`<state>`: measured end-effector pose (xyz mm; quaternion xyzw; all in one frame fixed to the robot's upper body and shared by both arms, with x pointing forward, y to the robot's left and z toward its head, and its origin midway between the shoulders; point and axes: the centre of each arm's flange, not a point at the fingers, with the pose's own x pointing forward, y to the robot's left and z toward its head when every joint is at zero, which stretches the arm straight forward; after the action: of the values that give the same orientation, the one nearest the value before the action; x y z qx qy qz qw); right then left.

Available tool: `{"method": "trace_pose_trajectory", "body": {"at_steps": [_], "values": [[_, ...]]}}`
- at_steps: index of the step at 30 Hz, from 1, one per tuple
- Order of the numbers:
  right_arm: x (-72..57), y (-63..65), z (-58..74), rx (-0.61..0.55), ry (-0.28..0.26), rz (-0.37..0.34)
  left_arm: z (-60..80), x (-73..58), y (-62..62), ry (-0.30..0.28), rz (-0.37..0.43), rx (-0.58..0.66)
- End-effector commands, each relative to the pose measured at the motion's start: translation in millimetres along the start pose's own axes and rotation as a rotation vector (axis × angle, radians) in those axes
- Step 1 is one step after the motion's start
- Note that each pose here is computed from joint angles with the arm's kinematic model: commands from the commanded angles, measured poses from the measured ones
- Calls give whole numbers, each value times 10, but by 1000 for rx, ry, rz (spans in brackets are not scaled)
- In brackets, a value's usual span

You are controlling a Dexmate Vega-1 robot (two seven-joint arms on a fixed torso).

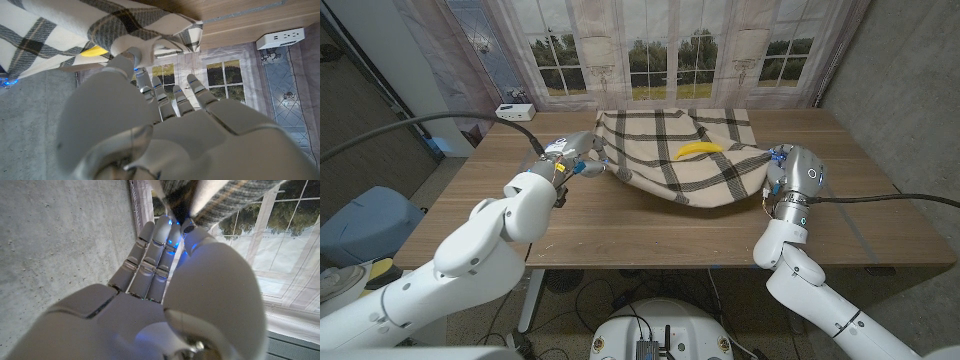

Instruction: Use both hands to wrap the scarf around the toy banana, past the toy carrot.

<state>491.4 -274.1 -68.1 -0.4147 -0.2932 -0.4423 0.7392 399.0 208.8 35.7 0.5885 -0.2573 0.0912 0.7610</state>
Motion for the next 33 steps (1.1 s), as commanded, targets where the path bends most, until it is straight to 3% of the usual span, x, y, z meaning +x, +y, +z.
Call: {"method": "trace_pose_trajectory", "body": {"at_steps": [1,17,33], "values": [[-150,-170,-112,-2,36,-63,97,-230,77,-99,9,-57],[-316,-346,-264,-7,98,-142,203,-391,155,-236,-5,-116],[-386,-467,-284,-10,92,-261,213,-322,231,-391,-67,-224]]}}
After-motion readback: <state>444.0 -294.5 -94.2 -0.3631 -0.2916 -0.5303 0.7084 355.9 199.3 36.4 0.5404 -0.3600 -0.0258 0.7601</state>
